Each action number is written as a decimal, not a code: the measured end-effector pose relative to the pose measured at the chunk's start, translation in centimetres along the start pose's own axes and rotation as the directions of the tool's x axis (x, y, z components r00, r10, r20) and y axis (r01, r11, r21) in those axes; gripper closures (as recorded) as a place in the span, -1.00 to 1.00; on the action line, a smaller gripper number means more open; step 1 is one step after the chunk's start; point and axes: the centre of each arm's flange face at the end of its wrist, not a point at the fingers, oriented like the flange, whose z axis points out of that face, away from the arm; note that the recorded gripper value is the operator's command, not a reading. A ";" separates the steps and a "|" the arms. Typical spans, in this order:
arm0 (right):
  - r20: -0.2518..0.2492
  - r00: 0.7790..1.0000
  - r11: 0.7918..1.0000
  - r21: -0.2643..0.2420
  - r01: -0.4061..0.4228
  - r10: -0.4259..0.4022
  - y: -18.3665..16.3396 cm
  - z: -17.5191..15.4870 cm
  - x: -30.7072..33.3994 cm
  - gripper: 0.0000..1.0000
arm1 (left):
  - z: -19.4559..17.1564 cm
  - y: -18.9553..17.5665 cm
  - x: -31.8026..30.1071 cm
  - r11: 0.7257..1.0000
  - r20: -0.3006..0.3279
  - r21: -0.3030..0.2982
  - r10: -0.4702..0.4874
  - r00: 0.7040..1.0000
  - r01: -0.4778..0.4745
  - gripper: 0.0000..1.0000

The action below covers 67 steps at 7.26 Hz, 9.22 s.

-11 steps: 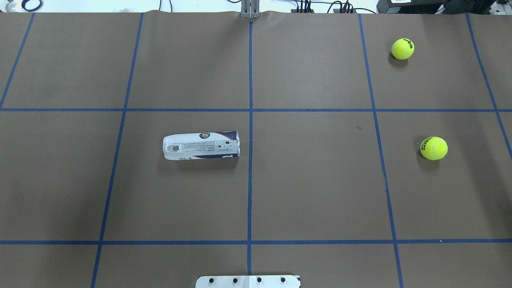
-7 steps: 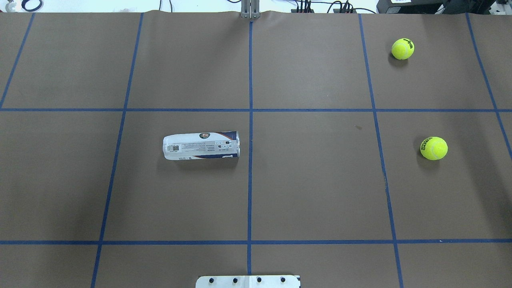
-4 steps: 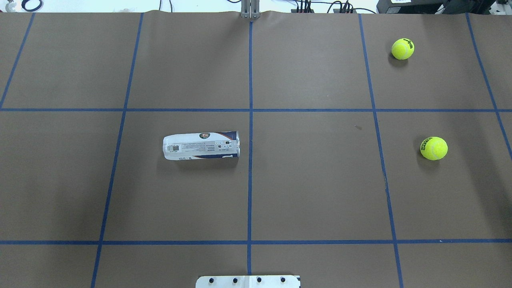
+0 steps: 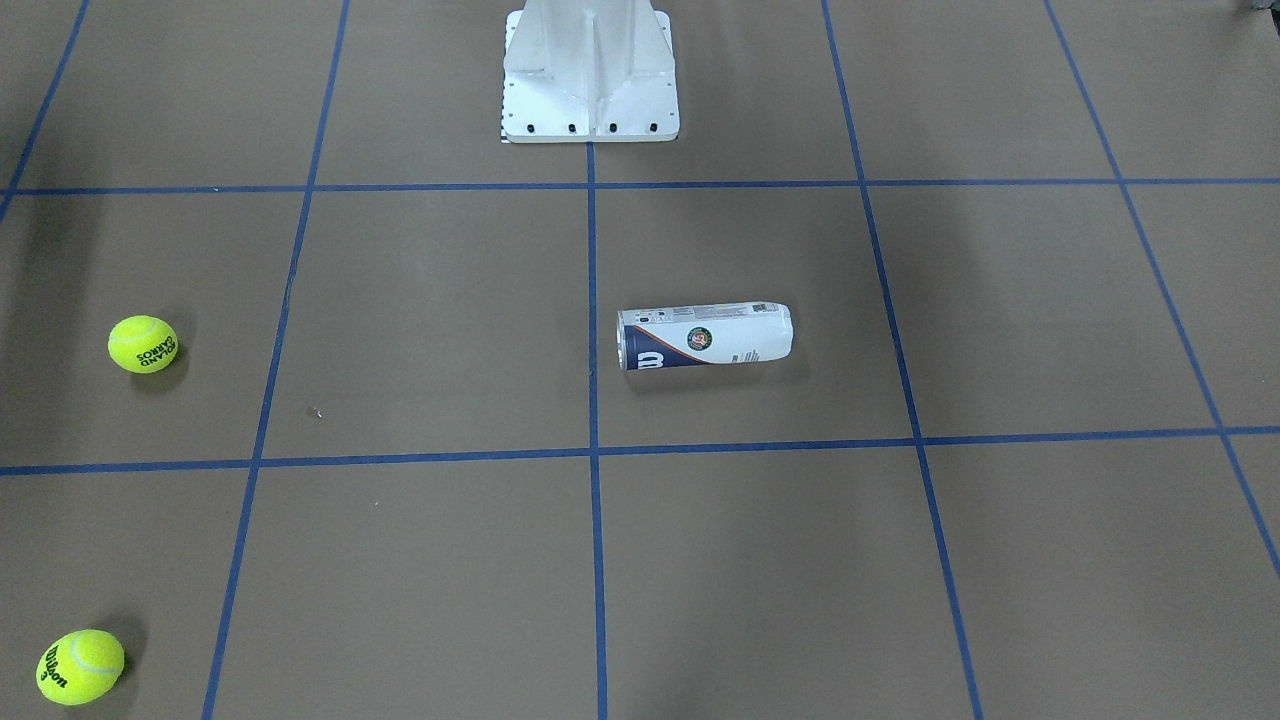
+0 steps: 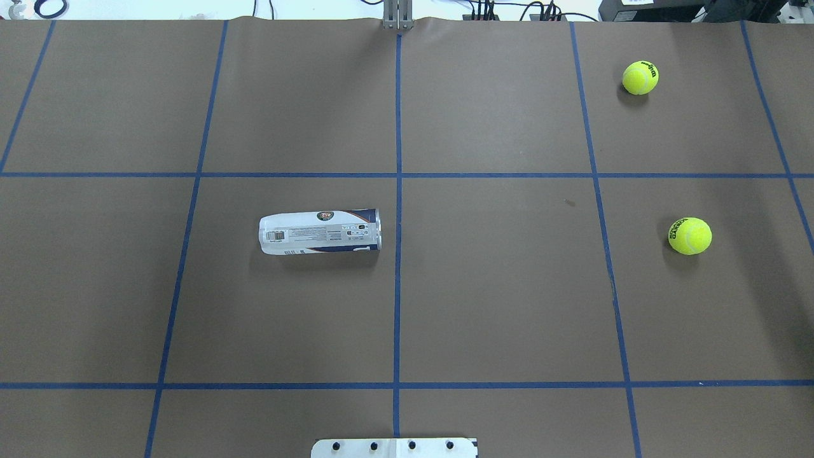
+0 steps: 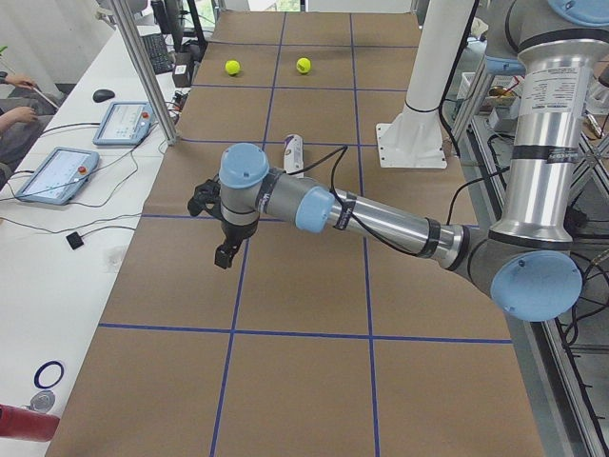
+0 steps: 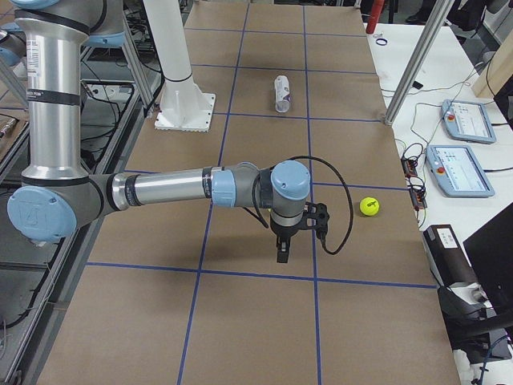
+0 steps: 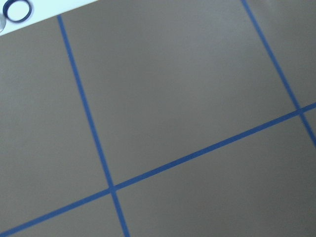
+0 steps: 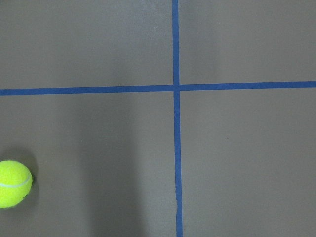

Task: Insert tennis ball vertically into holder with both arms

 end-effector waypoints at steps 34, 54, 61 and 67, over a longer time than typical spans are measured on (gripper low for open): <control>0.019 1.000 1.000 -0.013 -0.013 0.013 0.5 0.5 0.3 -0.99 | 29.5 -18.1 57.6 0.552 -0.186 -0.089 0.809 0.558 -0.829 -1.00; 0.039 0.999 1.000 0.013 0.004 -0.004 0.2 -0.7 -0.5 -0.99 | 19.6 -21.3 58.9 0.600 -0.091 0.140 0.800 0.593 -0.788 -0.22; 0.044 0.999 0.999 0.039 0.024 -0.025 -0.1 -2.0 -1.7 -0.99 | 11.9 -22.3 55.6 0.643 -0.102 0.719 0.474 0.874 -0.265 -0.19; 0.043 0.998 0.998 0.057 0.041 -0.043 -0.5 -2.9 -2.6 -0.98 | 13.7 -18.5 47.9 0.565 -0.162 0.824 0.316 0.935 -0.048 -0.21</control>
